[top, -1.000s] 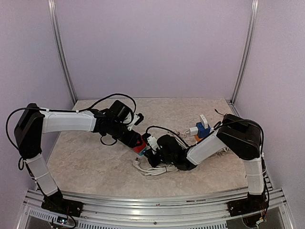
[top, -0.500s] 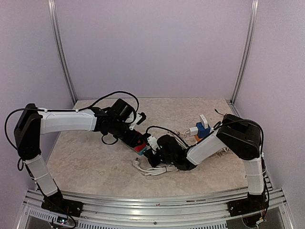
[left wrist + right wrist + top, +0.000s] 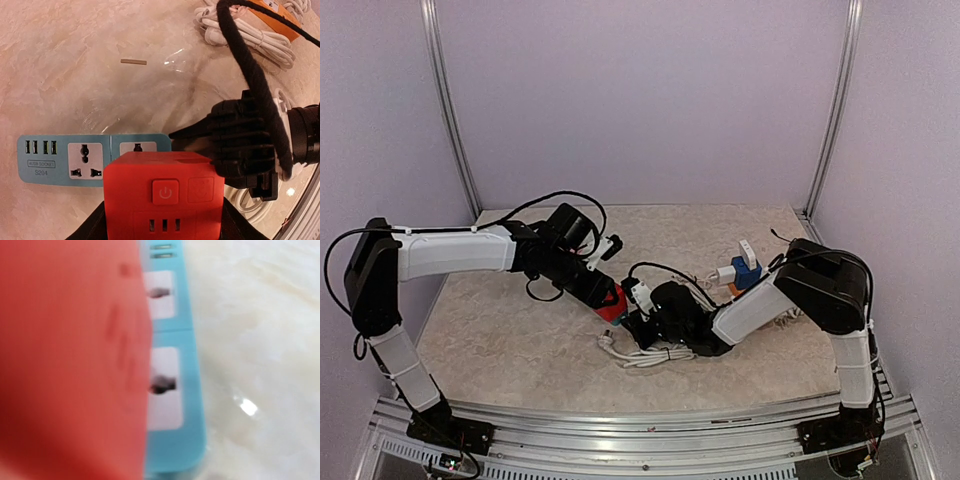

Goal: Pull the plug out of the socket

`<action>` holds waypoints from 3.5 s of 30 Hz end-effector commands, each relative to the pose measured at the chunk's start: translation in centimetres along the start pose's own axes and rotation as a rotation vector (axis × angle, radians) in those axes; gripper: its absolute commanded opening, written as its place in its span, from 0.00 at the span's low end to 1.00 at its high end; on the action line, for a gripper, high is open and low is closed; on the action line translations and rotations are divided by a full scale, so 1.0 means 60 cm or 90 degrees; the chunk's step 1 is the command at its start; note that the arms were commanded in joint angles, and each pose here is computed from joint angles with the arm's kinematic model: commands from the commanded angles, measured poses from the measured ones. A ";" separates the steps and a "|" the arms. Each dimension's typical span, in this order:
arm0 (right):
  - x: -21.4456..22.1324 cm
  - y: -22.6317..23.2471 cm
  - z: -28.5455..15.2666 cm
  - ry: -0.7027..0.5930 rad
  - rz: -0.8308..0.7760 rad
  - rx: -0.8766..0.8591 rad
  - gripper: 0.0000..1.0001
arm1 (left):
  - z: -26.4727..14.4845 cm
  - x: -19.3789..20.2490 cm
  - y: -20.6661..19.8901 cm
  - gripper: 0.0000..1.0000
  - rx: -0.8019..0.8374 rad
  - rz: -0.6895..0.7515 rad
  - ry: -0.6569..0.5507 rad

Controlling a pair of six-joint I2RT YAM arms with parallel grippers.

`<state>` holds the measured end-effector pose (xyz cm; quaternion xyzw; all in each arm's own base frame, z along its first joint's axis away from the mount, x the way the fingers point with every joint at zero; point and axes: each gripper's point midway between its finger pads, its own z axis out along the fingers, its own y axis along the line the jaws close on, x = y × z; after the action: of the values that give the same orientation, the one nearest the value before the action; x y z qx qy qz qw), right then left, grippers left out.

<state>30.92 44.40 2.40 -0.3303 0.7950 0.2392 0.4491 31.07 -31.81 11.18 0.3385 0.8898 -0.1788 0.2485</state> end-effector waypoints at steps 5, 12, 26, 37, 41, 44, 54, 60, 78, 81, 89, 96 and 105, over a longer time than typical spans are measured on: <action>0.024 -0.025 -0.033 0.070 -0.016 0.030 0.47 | -0.065 -0.037 0.015 0.16 0.031 -0.036 -0.085; -0.065 -0.016 -0.074 0.010 -0.027 0.023 0.58 | -0.119 -0.055 0.091 0.19 -0.002 -0.129 -0.147; -0.123 -0.012 -0.139 -0.034 -0.027 0.014 0.63 | -0.202 -0.033 0.304 0.22 -0.028 -0.396 -0.264; -0.107 -0.015 -0.151 -0.022 -0.019 0.014 0.63 | -0.201 -0.066 0.434 0.24 0.074 -0.496 -0.350; -0.100 -0.017 -0.152 -0.016 -0.017 0.016 0.63 | -0.164 -0.072 0.461 0.25 0.115 -0.530 -0.354; -0.096 -0.017 -0.156 -0.017 -0.011 0.013 0.63 | -0.149 -0.080 0.477 0.25 0.125 -0.541 -0.359; -0.086 -0.020 -0.163 -0.013 -0.007 0.016 0.62 | -0.085 -0.085 0.506 0.28 0.193 -0.583 -0.343; -0.084 -0.020 -0.163 -0.012 -0.008 0.015 0.62 | -0.057 -0.080 0.520 0.30 0.209 -0.605 -0.331; -0.094 -0.017 -0.164 -0.013 -0.012 0.010 0.63 | -0.001 -0.019 0.551 0.57 0.189 -0.684 -0.269; -0.094 -0.017 -0.166 -0.014 -0.010 0.010 0.63 | 0.000 -0.008 0.554 0.59 0.185 -0.698 -0.261; -0.100 -0.015 -0.170 -0.021 -0.006 0.005 0.63 | -0.008 0.015 0.563 0.81 0.153 -0.721 -0.239; -0.103 -0.014 -0.175 -0.021 -0.008 0.003 0.63 | -0.035 0.058 0.585 0.88 0.071 -0.765 -0.238; -0.092 -0.017 -0.176 0.023 -0.044 0.016 0.61 | -0.124 0.056 0.581 0.92 -0.073 -0.719 -0.255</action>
<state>27.80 38.89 11.95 -0.3411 0.7885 0.2299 0.4573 51.65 -2.88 7.32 -0.2527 0.8629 -0.3521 0.2601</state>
